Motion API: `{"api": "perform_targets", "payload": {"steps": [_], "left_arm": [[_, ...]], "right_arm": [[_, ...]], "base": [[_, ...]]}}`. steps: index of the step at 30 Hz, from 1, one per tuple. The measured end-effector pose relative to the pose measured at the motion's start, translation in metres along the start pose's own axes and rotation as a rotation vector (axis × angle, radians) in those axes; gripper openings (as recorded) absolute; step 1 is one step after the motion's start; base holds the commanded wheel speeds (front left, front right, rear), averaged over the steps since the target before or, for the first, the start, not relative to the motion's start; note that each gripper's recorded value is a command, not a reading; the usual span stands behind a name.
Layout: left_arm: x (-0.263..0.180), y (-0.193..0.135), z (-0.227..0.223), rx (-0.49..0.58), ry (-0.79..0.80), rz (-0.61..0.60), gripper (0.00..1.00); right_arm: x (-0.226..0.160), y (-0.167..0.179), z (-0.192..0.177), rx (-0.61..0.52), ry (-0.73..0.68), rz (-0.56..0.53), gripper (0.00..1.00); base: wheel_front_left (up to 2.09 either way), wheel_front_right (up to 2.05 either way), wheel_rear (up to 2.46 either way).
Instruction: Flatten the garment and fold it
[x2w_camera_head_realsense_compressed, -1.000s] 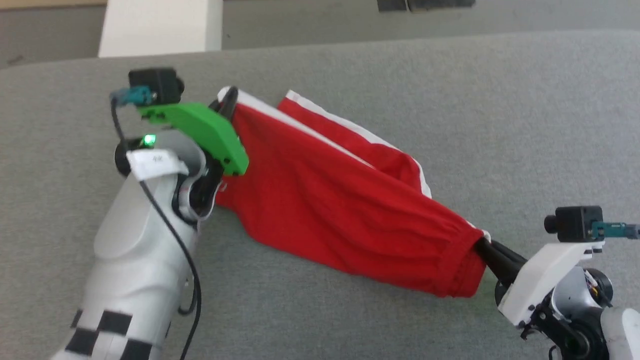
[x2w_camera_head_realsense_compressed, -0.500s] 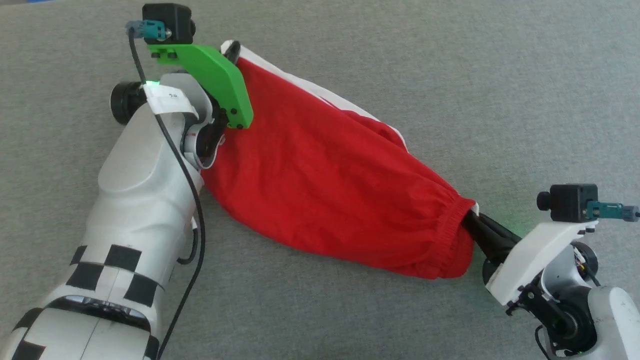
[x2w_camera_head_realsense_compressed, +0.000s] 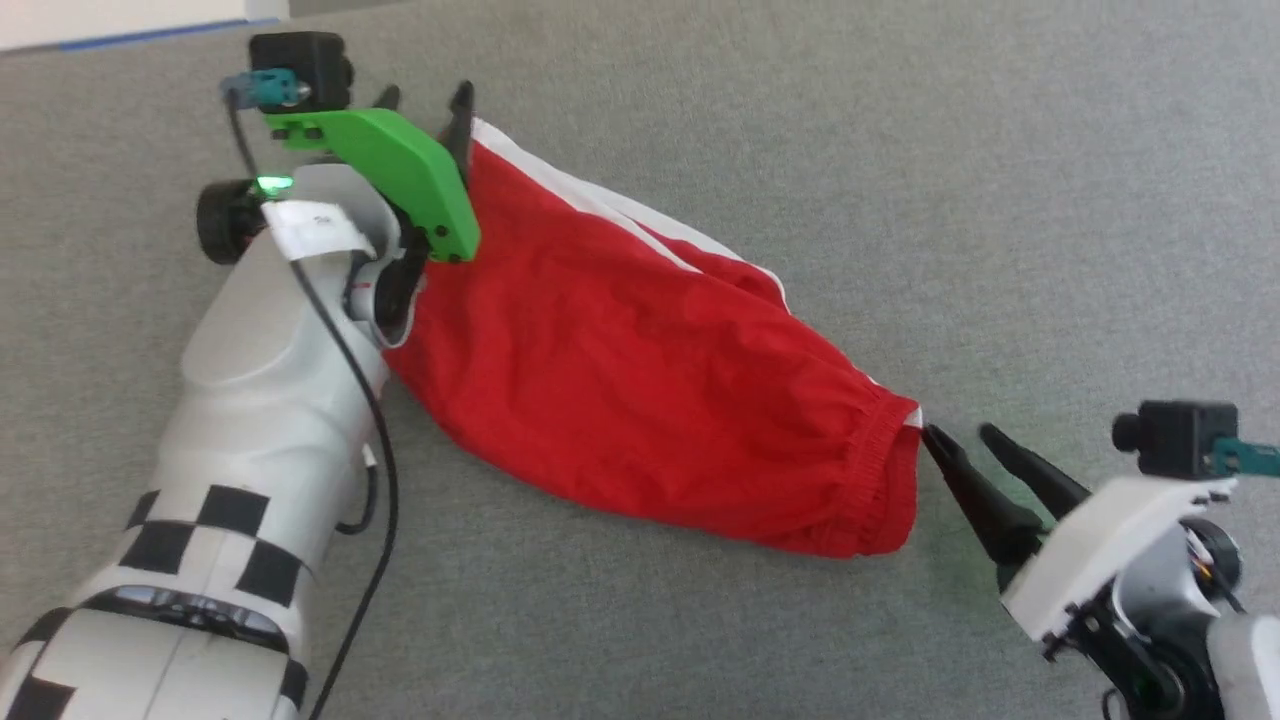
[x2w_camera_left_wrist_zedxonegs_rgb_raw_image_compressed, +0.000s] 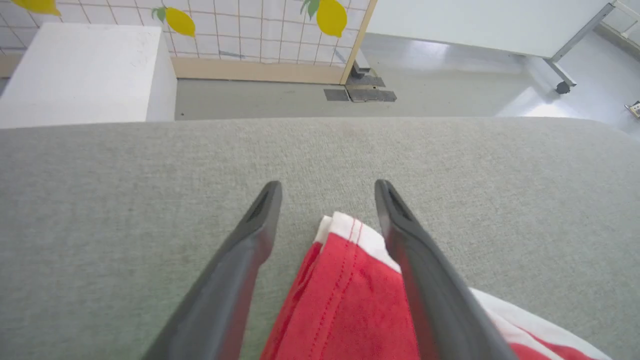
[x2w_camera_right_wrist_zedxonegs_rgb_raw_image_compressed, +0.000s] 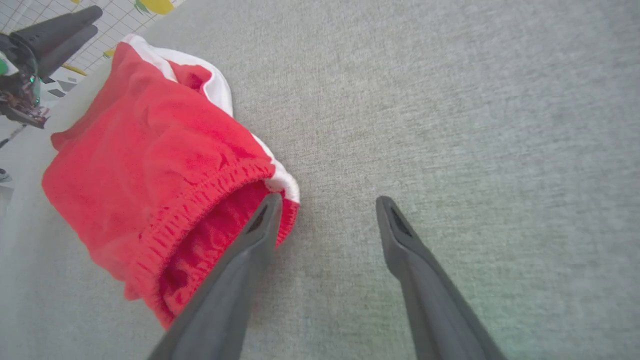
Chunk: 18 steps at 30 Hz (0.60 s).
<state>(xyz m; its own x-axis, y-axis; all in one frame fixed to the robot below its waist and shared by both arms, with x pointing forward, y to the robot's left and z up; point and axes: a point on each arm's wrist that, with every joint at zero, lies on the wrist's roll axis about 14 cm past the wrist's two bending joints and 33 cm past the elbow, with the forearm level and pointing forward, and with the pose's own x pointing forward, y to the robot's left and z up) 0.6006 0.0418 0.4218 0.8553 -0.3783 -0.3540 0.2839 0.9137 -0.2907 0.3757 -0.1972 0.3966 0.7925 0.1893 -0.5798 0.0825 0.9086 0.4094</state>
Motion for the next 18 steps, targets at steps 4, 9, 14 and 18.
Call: {"api": "perform_targets", "payload": {"steps": [4, 9, 14, 18], "left_arm": [[-0.022, 0.015, 0.049, 0.065, -0.180, 0.024, 1.00], [-0.066, 0.018, 0.091, 0.159, -0.393, 0.020, 1.00], [-0.116, 0.029, 0.085, 0.137, -0.471, 0.086, 1.00], [-0.157, 0.039, 0.067, 0.083, -0.505, 0.150, 1.00]], "right_arm": [[-0.022, -0.004, 0.005, -0.101, -0.021, -0.055, 1.00], [-0.042, 0.011, 0.014, -0.212, -0.051, -0.093, 1.00], [-0.047, 0.042, 0.010, -0.317, -0.032, -0.051, 1.00], [-0.041, 0.054, -0.005, -0.345, 0.014, -0.016, 1.00]], "base": [[0.00, 0.00, 0.00], [0.00, 0.00, 0.00], [0.00, 0.00, 0.00], [0.00, 0.00, 0.00]]}}
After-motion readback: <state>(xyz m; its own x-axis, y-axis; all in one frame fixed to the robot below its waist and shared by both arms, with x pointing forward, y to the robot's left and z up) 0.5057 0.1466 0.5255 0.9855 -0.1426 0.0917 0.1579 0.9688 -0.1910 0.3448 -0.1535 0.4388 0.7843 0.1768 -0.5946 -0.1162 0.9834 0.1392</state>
